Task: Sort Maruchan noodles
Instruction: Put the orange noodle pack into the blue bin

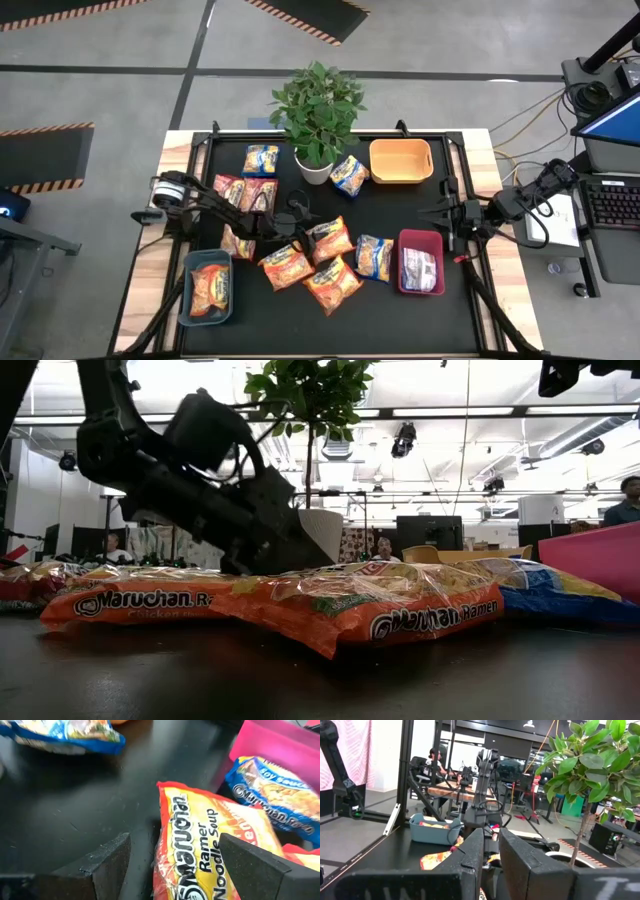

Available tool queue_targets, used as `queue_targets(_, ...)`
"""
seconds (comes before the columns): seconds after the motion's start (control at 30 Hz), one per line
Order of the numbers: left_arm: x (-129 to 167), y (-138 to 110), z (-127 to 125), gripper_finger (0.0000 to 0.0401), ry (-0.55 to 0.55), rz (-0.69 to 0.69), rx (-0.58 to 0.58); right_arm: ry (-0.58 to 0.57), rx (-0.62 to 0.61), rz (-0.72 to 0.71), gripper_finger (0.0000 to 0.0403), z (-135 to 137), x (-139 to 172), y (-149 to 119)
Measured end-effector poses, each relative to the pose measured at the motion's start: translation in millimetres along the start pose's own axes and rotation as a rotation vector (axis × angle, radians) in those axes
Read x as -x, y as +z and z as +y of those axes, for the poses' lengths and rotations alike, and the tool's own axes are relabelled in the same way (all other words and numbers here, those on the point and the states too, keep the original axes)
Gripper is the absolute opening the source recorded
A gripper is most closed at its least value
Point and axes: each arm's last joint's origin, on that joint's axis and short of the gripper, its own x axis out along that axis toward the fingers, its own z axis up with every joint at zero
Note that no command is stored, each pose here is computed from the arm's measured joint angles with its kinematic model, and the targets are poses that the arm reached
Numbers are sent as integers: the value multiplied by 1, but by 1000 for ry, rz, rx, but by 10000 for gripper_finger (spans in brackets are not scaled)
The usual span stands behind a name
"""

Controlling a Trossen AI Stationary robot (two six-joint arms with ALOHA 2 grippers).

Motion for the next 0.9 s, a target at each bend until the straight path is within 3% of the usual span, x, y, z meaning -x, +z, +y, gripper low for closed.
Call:
queue_targets(0.2,-15,-7,-4,283,-24,13,9,0,0,0,52,0,0,0)
queue_targets(0.33,-17,-8,-5,260,-27,15,10,0,0,0,52,0,0,0)
queue_targets(0.9,-13,-4,-6,17,-34,10,-48,0,1,0,52,0,0,0)
